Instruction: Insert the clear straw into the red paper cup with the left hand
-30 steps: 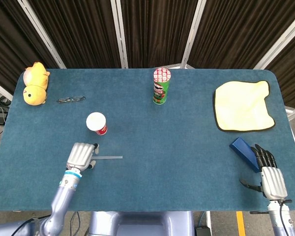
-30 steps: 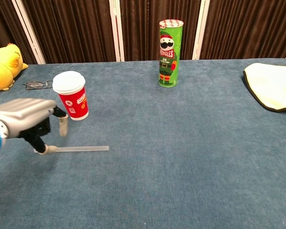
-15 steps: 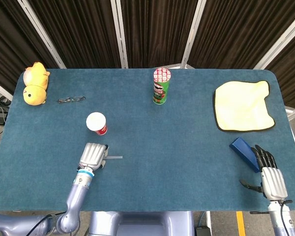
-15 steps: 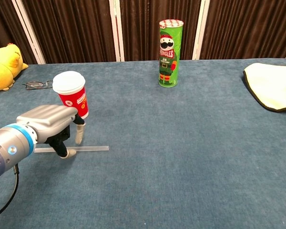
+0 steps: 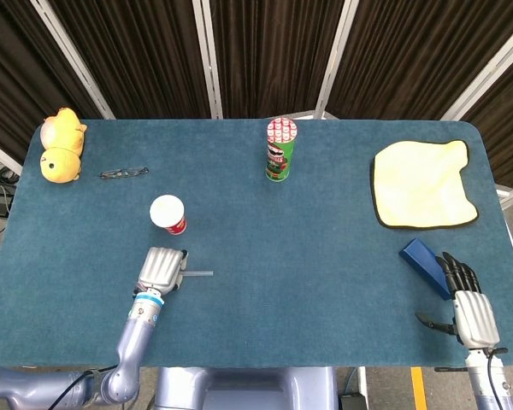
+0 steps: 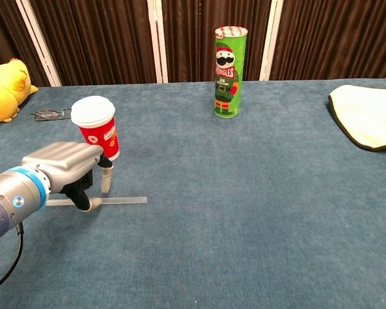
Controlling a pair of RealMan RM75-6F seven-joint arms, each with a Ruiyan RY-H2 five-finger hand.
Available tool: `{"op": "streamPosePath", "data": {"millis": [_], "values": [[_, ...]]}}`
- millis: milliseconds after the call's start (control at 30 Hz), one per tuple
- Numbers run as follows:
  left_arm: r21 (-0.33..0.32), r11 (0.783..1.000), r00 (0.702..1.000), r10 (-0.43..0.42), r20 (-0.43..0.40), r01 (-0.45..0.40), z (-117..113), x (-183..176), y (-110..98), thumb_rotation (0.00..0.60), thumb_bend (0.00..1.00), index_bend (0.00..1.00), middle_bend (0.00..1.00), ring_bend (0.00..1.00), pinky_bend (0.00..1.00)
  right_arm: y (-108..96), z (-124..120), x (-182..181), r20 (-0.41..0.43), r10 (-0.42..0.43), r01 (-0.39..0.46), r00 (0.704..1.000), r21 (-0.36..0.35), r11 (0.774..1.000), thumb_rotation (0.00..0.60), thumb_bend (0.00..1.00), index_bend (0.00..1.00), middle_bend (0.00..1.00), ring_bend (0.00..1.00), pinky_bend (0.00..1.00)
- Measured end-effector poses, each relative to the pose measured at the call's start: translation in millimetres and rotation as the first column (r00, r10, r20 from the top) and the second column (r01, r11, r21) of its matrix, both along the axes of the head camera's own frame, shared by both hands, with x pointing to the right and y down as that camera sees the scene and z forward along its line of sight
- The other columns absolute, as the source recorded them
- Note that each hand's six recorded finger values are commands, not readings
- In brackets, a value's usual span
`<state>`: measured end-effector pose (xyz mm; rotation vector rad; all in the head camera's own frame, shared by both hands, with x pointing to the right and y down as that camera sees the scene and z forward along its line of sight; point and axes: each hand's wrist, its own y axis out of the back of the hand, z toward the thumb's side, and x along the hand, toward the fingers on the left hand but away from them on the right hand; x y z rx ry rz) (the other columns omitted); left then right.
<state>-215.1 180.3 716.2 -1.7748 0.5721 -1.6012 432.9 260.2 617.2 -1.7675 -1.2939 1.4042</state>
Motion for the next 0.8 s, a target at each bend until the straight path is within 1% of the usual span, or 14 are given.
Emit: {"op": "streamPosePath", "data": {"millis": [167, 333, 467, 633, 800], "values": [[-0.029, 1.0, 1.0, -0.007, -0.004, 0.007, 2.2, 1.0, 2.6, 0.6, 0.39, 0.49, 1.0, 0.94, 0.8, -0.1, 0.1, 0.0, 0.0, 0.0, 0.0, 1.0, 0.0, 1.0, 0.6, 0.07, 0.0, 0.0, 0.0, 0.0], [-0.04, 0.999, 1.0, -0.007, -0.002, 0.007, 4.5, 2.0, 4.3, 0.6, 0.39, 0.49, 1.0, 0.94, 0.8, 0.4, 0.2, -0.2, 0.002, 0.0, 0.0, 1.0, -0.004, 1.0, 0.6, 0.07, 0.0, 0.0, 0.0, 0.0], [-0.041, 0.999, 1.0, -0.009, 0.005, 0.009, 7.2, 1.4, 5.1, 0.6, 0.39, 0.5, 1.0, 0.94, 0.8, 0.5, 0.3, -0.4, 0.002, 0.0, 0.0, 1.0, -0.005, 1.0, 0.6, 0.07, 0.0, 0.0, 0.0, 0.0], [-0.044, 0.999, 1.0, -0.013, 0.008, 0.013, 10.1, 1.0, 6.9, 0.6, 0.39, 0.55, 1.0, 0.94, 0.8, 0.6, 0.0, -0.6, 0.004, 0.001, -0.001, 1.0, -0.004, 1.0, 0.6, 0.07, 0.0, 0.0, 0.0, 0.0], [-0.035, 0.999, 1.0, -0.017, -0.014, 0.016, 7.6, 4.7, 7.5, 0.6, 0.39, 0.55, 1.0, 0.94, 0.8, 0.5, -0.2, -0.7, 0.003, 0.0, 0.0, 1.0, -0.004, 1.0, 0.6, 0.07, 0.0, 0.0, 0.0, 0.0]]}}
